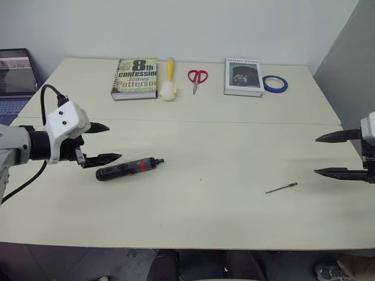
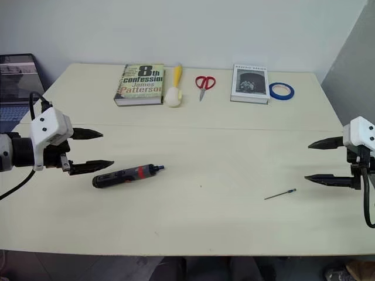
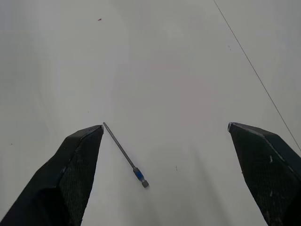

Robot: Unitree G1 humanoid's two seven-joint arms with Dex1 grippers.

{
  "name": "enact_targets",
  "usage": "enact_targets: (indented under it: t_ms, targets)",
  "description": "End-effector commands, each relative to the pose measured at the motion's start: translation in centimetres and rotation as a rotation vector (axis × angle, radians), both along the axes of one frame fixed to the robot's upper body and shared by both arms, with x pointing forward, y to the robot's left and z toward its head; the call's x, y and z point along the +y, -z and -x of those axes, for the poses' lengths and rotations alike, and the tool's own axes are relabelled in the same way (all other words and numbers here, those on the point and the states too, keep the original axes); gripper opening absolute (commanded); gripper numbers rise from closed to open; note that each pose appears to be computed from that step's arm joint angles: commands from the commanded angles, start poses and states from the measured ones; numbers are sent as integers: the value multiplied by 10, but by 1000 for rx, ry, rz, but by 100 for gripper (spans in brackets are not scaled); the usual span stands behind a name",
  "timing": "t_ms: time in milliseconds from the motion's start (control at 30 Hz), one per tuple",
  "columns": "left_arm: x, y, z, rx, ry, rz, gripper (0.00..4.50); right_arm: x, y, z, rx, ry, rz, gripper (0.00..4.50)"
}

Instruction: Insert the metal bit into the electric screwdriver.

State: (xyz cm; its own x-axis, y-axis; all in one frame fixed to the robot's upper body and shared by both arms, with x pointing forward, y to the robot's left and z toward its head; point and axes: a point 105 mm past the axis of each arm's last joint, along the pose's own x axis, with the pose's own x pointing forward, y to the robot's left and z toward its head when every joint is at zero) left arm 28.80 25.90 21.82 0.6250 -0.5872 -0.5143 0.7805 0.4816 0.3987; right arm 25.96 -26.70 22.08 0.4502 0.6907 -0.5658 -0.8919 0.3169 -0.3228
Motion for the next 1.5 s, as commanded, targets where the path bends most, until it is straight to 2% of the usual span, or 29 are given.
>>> enact_targets:
  t_ms: [33,367,600,833,967,1067,1233,1300,1500]
  targets:
    - [-1,-5,2,-16,19,0,450,3,-8,1,-34,-16,18,446]
    - [1,-1,-1,-61,26,-33,450,4,0,0,-51,-7,-7,446]
    - [-2,6,-6,-38,61,-69,450,29,8,10,-44,-31,-88,446]
    - [-18,23,-13,119,202,-177,450,87,31,39,6,-89,-160,446]
    - [-27,36,-29,181,248,-276,450,113,43,48,56,-78,-191,446]
    - [-34,42,-40,218,262,-319,450,124,52,48,81,-43,-184,446]
    - [-46,49,-61,283,233,-310,450,147,59,49,114,-31,-238,446]
    - [-45,52,-67,289,234,-357,450,154,62,49,119,-34,-252,446]
    - [-46,60,-70,369,259,-429,450,164,61,41,91,-23,-289,446]
